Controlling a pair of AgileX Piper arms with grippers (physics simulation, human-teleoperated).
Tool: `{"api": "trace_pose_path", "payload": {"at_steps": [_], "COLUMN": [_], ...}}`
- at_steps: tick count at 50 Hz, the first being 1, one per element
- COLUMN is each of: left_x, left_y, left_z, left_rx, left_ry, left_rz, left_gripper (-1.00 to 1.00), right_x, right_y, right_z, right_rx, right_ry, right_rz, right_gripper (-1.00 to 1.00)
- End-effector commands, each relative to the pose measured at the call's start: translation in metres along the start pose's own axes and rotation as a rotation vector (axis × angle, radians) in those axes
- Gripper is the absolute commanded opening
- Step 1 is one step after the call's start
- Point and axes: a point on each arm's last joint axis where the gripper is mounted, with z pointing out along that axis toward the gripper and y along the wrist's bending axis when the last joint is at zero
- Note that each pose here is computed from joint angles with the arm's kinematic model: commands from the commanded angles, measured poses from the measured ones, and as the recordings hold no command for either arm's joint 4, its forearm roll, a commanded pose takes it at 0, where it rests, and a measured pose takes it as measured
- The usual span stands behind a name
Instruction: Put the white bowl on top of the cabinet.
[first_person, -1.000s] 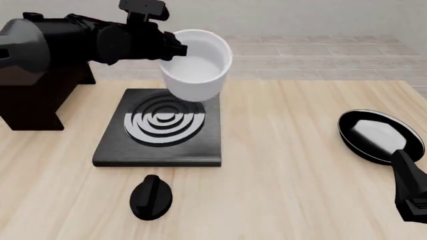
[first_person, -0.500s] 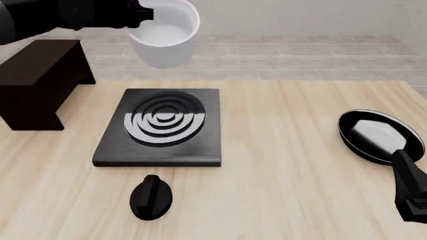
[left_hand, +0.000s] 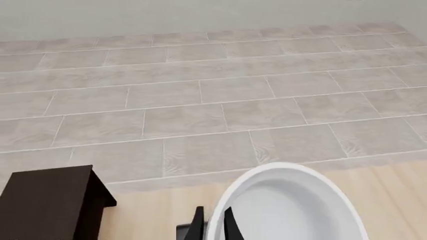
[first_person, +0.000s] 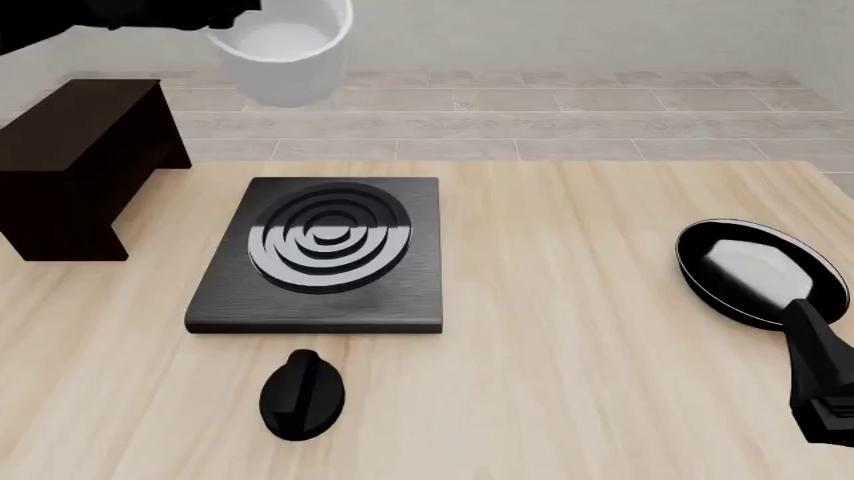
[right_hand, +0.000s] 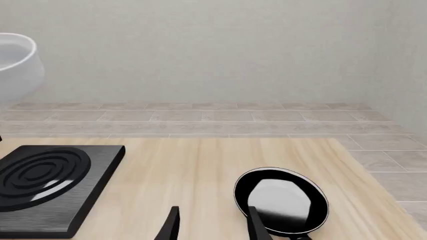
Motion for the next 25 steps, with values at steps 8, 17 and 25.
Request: {"api": "trace_pose_path", "payload": {"at_steps": [8,17,25], "left_x": [-0.01,-0.012,-0.009], "left_y": [0.031,0.045,0.062], "left_z": [0.001,0.0,0.003], "left_rx": [-0.06,-0.091,-0.127], "left_ry": [-0.03,-0.037,-0.031], "left_rz": [-0.06,-0.081,-0.088], "left_gripper": [-1.0,-1.0,-1.0], "right_x": [0.0,0.0,0.0], "right_y": [0.0,0.0,0.0], "right_z": [0.0,0.0,0.0], "right_rx": [0.0,0.0,0.0], "right_ry": [0.0,0.0,0.0], "right_rz": [0.0,0.0,0.0], "right_gripper": [1.0,1.0,1.0]}}
